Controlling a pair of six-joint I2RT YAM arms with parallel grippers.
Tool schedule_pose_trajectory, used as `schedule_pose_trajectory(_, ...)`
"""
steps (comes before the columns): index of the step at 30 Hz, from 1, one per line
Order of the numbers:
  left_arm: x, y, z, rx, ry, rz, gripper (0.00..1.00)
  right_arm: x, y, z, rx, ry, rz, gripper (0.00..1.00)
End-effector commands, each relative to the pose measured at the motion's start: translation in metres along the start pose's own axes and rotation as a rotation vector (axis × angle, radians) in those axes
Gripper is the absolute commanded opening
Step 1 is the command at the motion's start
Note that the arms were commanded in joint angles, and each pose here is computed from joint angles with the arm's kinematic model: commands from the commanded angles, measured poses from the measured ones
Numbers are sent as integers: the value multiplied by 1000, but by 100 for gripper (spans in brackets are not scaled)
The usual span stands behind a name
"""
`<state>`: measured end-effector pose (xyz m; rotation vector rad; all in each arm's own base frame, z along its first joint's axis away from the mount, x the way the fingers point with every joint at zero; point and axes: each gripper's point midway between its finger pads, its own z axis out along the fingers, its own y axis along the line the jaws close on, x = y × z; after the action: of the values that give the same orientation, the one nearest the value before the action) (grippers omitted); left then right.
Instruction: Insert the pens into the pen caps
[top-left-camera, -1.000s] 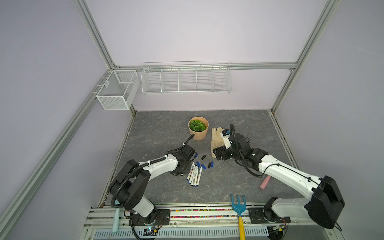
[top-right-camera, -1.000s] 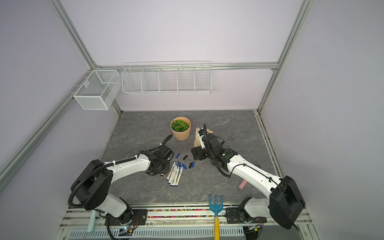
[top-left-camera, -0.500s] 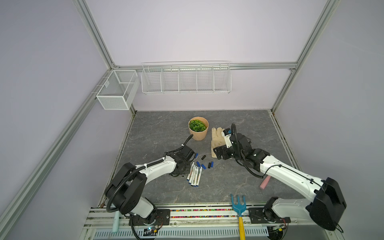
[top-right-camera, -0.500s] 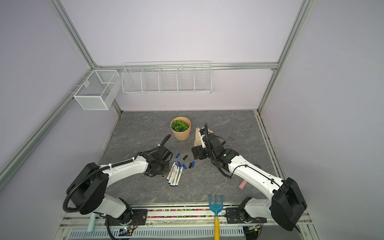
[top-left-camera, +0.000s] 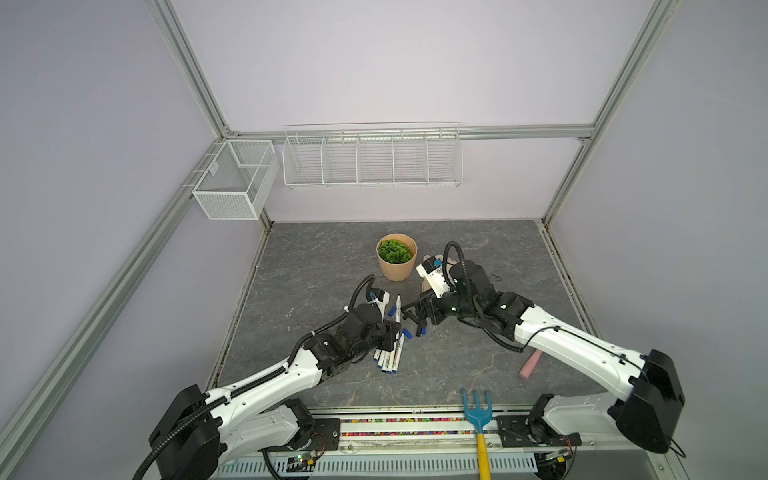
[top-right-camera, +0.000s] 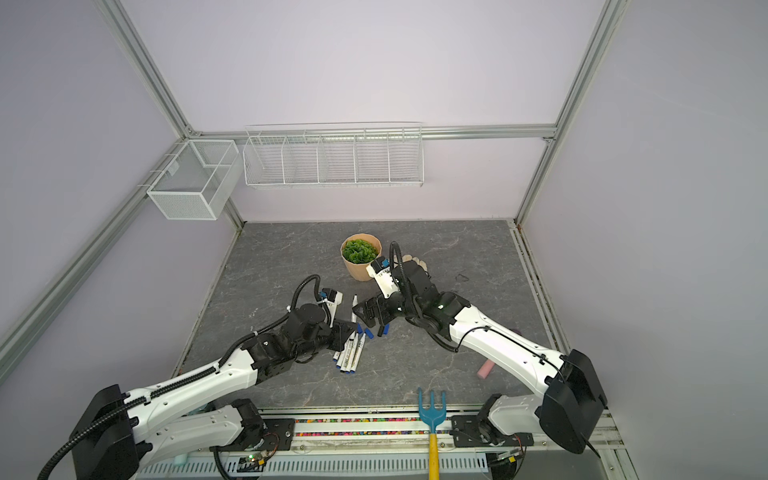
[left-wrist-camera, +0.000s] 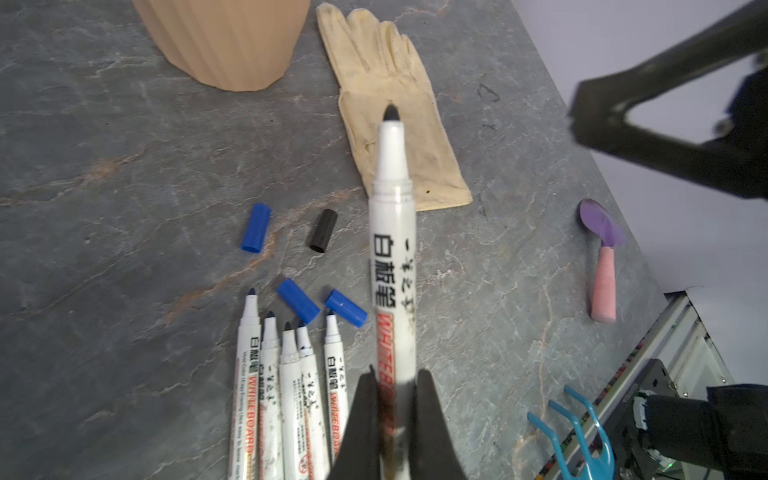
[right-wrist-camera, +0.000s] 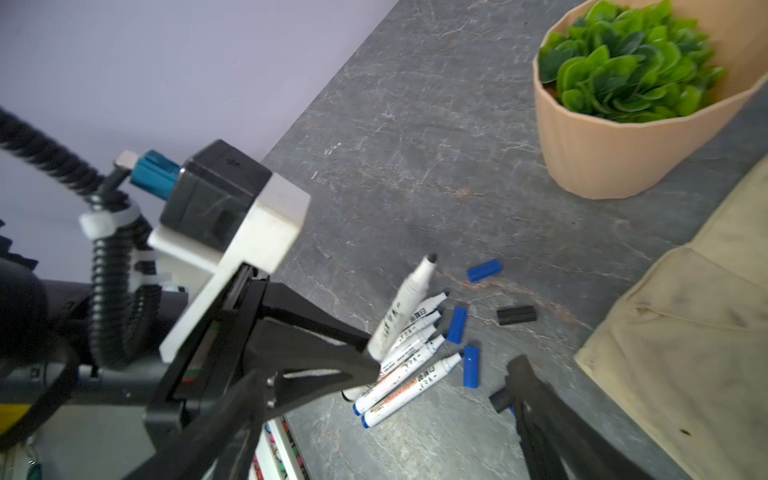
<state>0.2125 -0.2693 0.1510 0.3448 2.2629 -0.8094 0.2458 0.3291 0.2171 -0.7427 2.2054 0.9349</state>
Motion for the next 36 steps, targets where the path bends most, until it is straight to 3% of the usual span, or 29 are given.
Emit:
schedule_pose_trajectory(1,-23,-15,-9,28,-124,-2,0,0,4,10,-31,22,10,87)
schedule_pose_trajectory(6,-23,-24,-8,43,-140,1,0,2,-5,21,-4,30,45,69)
schedule_pose_trajectory(12,-15,-35,1,61,-103,20,0,-2,-5,24,-13,5,45,41)
schedule_pose_trajectory(21,-19,-40,2,91,-143,-11,0,3,-3,24,-67,25,75,15)
schedule_pose_trajectory(26,-20,-36,0,70,-144,-9,0,0,-3,20,-96,15,96,7)
schedule_pose_trajectory(27,-20,-36,-1,68,-145,-10,5,-1,-2,19,-102,11,101,7)
schedule_pose_trajectory(28,-20,-35,-1,69,-146,-12,17,-2,-2,18,-112,7,108,7)
schedule_pose_trajectory(31,-18,-33,-1,62,-145,-17,34,-6,-3,14,-130,-7,125,7)
schedule_pose_trajectory(36,-18,-34,3,60,-139,-4,37,-8,-3,12,-146,-14,136,7)
